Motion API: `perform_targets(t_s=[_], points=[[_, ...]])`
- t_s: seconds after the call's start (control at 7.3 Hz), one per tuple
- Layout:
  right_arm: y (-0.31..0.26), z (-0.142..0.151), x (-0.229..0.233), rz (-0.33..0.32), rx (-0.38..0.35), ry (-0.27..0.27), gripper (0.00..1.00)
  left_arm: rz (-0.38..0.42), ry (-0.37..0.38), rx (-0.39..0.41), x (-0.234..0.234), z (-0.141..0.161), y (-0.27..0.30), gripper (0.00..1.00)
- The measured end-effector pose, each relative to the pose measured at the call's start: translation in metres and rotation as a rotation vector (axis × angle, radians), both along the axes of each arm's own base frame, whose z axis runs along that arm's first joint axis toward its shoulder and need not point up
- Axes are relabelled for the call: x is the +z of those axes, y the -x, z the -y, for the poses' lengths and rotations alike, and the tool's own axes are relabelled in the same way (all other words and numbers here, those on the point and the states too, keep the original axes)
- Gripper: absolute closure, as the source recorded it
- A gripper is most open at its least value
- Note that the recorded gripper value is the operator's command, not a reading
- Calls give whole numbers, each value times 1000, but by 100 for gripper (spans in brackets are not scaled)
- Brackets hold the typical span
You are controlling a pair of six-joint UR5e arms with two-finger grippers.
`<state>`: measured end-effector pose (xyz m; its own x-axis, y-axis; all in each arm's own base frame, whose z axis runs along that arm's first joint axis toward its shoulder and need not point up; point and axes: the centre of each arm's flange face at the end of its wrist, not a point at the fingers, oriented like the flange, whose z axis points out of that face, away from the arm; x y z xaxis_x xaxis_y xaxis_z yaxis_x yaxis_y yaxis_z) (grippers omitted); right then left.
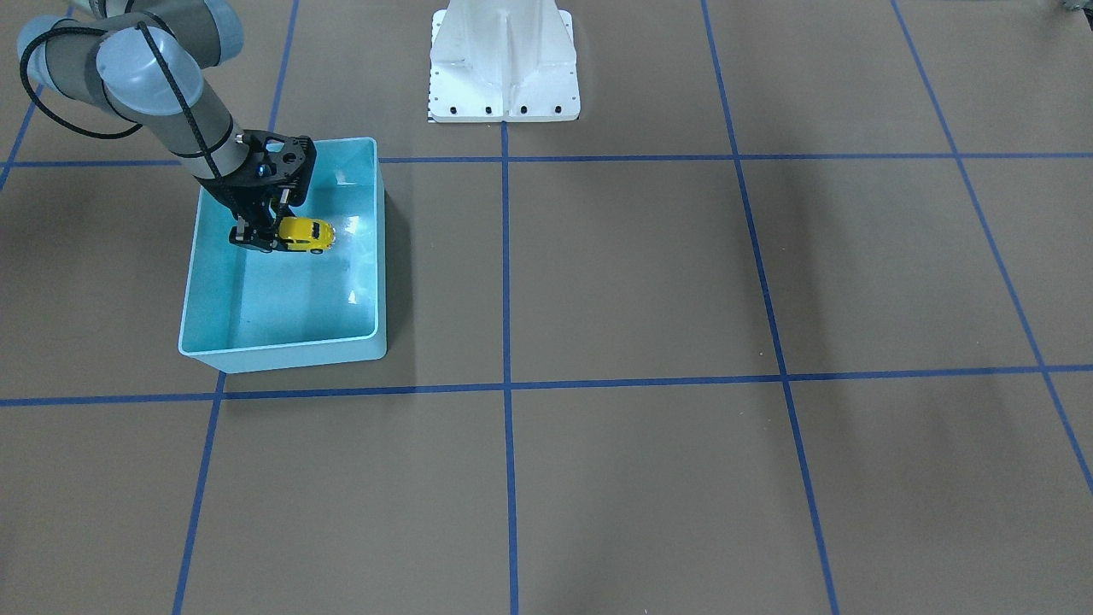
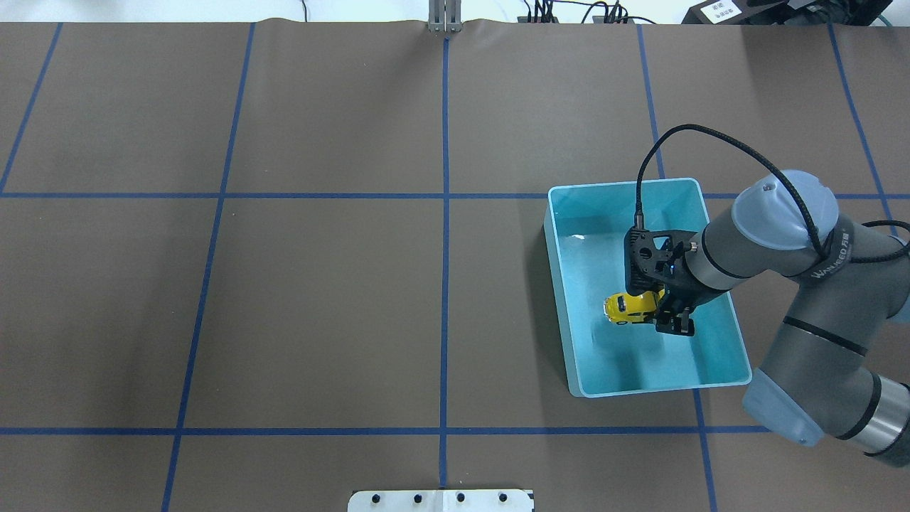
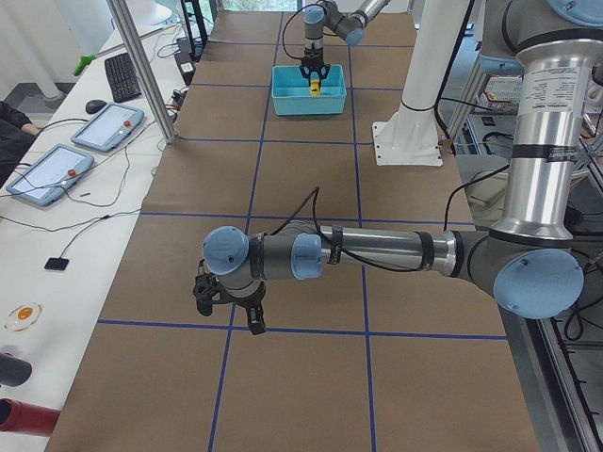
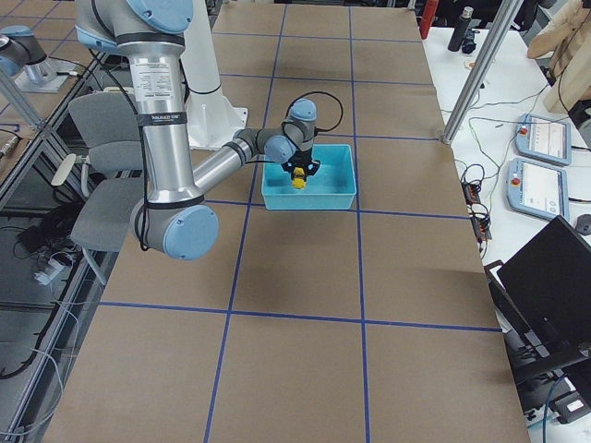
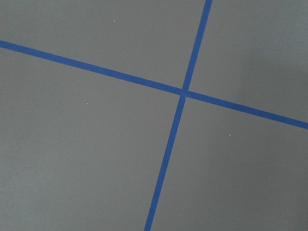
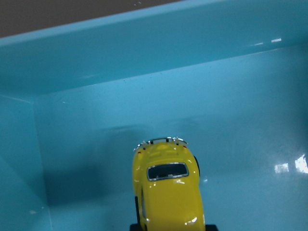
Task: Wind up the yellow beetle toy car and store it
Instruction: 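Lower the car into the bin and open the right gripper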
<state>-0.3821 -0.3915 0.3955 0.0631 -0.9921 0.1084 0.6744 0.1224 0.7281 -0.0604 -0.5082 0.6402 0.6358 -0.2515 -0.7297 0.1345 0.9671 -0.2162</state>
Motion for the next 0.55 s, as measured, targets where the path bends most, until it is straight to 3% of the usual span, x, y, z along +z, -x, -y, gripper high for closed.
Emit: perform_targets(t_s=[0.14, 0.27, 0.55], points=[[2, 1, 4, -5, 0, 4, 67, 0, 0, 0, 0, 0, 0, 0], [3, 2, 7, -9, 0, 7, 1, 0, -1, 0, 0, 0, 0, 0], [4, 1, 7, -5, -2, 6, 0, 0, 0, 0, 0, 0, 0, 0]])
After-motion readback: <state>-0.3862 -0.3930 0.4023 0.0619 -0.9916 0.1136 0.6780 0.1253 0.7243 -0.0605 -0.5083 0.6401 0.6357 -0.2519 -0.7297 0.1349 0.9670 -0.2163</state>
